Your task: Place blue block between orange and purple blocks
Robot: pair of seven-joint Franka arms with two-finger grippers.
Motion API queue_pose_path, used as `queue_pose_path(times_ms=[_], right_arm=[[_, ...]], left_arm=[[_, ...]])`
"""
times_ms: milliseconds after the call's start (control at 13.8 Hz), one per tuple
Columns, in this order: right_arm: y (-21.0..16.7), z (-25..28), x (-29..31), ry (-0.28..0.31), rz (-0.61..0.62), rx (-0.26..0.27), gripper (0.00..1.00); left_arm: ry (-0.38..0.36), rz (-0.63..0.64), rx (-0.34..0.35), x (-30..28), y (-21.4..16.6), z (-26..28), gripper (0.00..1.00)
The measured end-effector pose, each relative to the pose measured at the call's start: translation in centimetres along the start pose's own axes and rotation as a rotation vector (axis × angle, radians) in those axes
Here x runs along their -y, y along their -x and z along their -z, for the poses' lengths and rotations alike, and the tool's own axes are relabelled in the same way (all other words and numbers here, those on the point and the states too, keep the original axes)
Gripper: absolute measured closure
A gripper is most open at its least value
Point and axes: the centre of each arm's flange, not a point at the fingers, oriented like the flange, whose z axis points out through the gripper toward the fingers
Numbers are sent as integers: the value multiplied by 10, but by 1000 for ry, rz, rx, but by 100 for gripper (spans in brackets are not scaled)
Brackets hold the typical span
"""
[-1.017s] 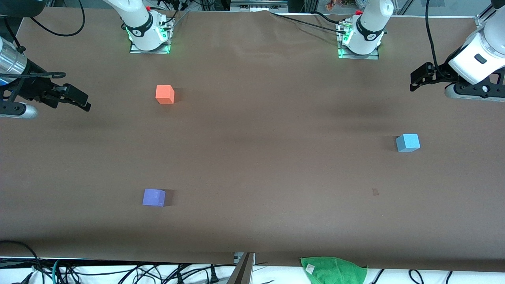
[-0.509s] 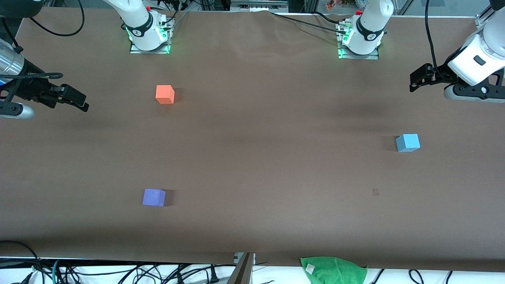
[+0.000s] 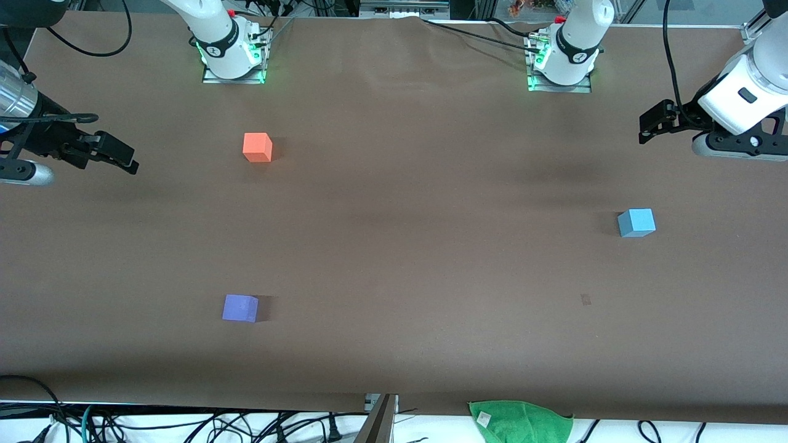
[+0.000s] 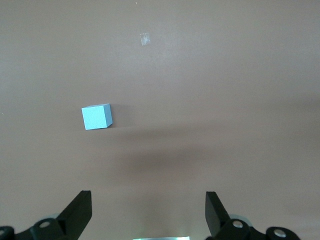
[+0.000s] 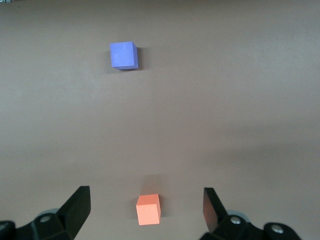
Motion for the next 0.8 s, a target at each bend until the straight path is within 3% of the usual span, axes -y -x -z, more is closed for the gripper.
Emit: queue_pose_path(times_ms=[799], right_arm=[[0,0,0,0,0,0,0]], left_arm=[[1,0,7,0,-2,-3,0]])
